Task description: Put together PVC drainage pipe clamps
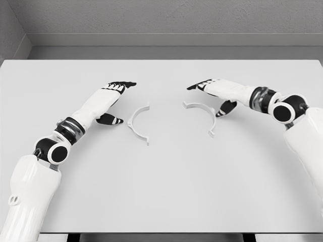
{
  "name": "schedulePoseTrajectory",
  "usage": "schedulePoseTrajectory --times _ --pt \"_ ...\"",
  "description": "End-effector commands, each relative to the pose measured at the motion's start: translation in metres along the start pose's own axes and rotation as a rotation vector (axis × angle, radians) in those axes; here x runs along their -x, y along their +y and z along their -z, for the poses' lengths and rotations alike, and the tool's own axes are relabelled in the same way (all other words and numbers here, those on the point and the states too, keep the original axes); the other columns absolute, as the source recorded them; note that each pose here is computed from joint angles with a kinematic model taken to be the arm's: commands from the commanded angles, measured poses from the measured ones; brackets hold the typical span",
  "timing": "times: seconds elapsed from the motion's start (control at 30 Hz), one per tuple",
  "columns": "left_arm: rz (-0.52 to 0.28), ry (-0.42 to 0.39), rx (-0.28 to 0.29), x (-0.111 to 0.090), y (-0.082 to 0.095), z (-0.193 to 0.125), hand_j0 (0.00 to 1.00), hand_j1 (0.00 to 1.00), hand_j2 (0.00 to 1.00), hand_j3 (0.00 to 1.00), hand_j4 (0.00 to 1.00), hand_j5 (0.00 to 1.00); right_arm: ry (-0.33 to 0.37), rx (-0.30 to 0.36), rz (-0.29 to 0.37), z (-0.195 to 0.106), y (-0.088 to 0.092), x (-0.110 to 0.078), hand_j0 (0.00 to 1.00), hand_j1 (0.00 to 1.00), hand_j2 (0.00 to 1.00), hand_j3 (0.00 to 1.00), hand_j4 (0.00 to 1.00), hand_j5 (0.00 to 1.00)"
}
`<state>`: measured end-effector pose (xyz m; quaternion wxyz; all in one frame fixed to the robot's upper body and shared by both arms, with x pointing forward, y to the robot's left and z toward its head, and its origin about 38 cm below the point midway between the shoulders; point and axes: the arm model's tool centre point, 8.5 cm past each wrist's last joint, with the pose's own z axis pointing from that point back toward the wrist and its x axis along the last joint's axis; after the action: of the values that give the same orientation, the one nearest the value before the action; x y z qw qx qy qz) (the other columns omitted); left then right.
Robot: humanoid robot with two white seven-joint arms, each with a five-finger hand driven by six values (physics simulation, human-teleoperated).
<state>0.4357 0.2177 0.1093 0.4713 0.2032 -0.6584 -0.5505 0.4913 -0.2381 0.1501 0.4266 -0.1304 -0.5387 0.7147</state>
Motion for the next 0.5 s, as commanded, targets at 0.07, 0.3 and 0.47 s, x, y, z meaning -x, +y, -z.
schedulePoseTrajectory --times 0.07,0.3,0.47 --pt "-0.004 -0.002 -0.002 -0.0004 0.0003 0.0 1.0 1.0 1.0 1.0 1.0 1.0 -0.011 0.004 0.002 0.0024 -0.0003 -0.0042 1.0 1.0 1.0 1.0 1.0 1.0" --pt "-0.005 0.0 -0.003 0.0001 0.0 0.0 1.0 1.0 1.0 1.0 1.0 1.0 -0.017 0.003 0.004 0.0021 0.0013 -0.0052 1.0 1.0 1.0 1.0 1.0 1.0" --pt "-0.006 0.002 -0.003 0.0008 0.0 -0.0002 1.0 1.0 1.0 1.0 1.0 1.0 -0.02 -0.003 0.002 0.0034 0.0034 -0.0068 1.0 1.0 1.0 1.0 1.0 1.0"
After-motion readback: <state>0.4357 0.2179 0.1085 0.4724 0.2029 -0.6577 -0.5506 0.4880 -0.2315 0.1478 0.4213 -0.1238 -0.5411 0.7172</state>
